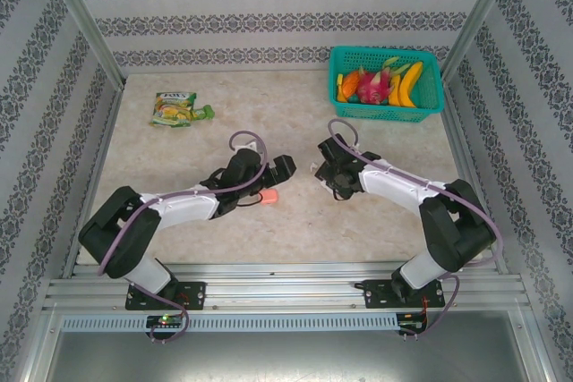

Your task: Insert wireless bluetooth earbuds into charging case

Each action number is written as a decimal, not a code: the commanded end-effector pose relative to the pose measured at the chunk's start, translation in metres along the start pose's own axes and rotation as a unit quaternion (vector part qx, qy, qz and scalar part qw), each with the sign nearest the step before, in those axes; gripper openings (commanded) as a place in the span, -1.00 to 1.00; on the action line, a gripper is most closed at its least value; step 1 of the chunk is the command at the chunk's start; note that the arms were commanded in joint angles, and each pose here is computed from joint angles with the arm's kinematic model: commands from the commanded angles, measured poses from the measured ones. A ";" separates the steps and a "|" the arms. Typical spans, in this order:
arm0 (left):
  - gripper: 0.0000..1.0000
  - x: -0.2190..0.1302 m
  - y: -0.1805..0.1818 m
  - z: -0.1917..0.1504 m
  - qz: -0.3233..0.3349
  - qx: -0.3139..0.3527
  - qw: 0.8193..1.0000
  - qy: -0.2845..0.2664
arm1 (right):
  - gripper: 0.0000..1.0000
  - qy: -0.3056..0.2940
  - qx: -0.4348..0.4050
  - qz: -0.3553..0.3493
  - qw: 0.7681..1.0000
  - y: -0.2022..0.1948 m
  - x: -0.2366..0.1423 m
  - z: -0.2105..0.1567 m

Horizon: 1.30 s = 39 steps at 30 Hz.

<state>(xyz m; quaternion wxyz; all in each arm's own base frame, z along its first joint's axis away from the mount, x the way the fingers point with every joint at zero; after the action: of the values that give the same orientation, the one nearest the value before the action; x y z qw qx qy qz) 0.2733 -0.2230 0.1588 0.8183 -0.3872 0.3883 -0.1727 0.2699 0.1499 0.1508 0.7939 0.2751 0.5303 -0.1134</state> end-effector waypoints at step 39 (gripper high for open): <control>0.27 0.090 -0.062 -0.020 -0.244 0.073 0.966 0.048 | 0.22 0.011 0.153 0.141 0.978 0.022 -0.038 0.049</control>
<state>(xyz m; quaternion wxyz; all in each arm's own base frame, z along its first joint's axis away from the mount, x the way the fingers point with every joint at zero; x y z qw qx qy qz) 0.3139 -0.3133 0.1378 0.7660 -0.3871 0.3394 -0.3849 0.2979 0.1386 0.1942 0.7460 0.4462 0.4868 -0.0867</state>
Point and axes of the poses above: each hand's point on the last joint's axis, 136 mm out from that joint toward the fingers, its own x axis out along the fingers, its own y axis along the line the jaws close on, z = x × y, the point moved 10 cm from there along -x, back along the fingers, and after that the axes turned 6 degrees about -x, right-handed, at the moved point
